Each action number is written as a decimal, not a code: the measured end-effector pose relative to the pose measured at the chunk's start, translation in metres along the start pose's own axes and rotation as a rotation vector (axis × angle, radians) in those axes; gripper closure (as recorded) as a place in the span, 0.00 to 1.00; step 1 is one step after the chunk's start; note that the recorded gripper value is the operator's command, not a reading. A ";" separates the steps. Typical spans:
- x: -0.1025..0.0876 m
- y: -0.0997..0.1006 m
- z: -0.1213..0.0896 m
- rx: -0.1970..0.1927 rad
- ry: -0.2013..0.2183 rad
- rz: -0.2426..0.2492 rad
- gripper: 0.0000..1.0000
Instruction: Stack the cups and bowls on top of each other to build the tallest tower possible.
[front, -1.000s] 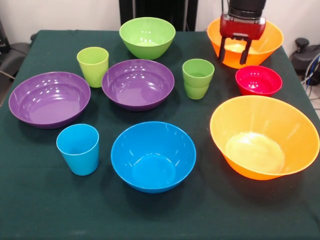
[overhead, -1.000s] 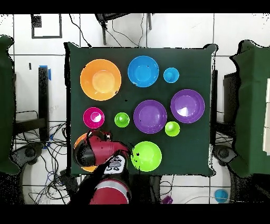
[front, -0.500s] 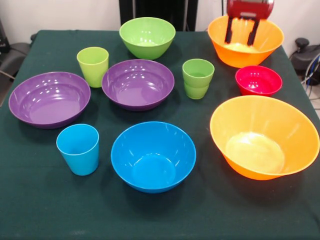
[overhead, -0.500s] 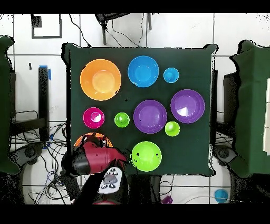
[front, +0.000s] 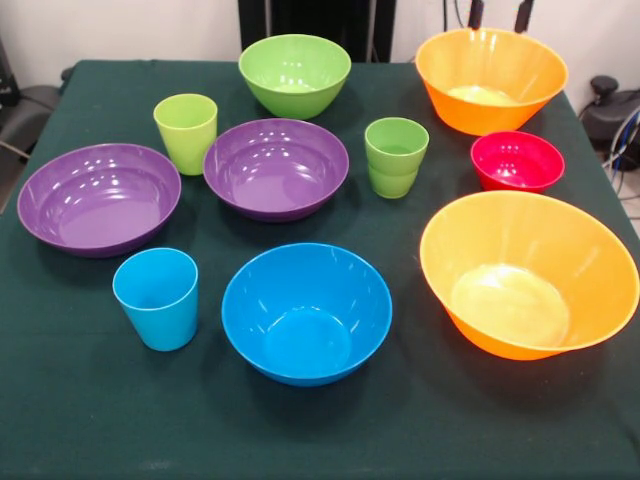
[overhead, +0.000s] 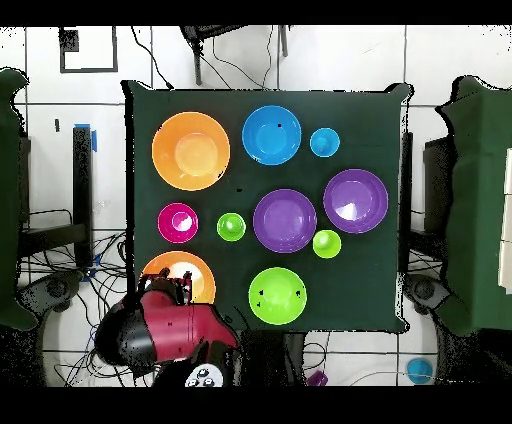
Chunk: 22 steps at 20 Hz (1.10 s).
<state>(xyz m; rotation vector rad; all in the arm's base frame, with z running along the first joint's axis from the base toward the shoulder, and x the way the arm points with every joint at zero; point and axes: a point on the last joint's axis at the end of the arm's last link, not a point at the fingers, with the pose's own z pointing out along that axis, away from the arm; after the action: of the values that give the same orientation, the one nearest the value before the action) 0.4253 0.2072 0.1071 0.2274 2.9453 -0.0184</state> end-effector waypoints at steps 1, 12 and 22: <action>0.005 0.001 -0.004 -0.002 0.000 -0.005 0.00; 0.044 0.001 -0.009 -0.005 0.043 -0.039 0.00; 0.045 -0.064 0.014 0.010 0.030 -0.060 0.00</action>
<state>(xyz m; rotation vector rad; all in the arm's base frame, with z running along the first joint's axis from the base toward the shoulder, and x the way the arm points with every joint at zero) 0.3744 0.1507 0.0847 0.1414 2.9818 -0.0381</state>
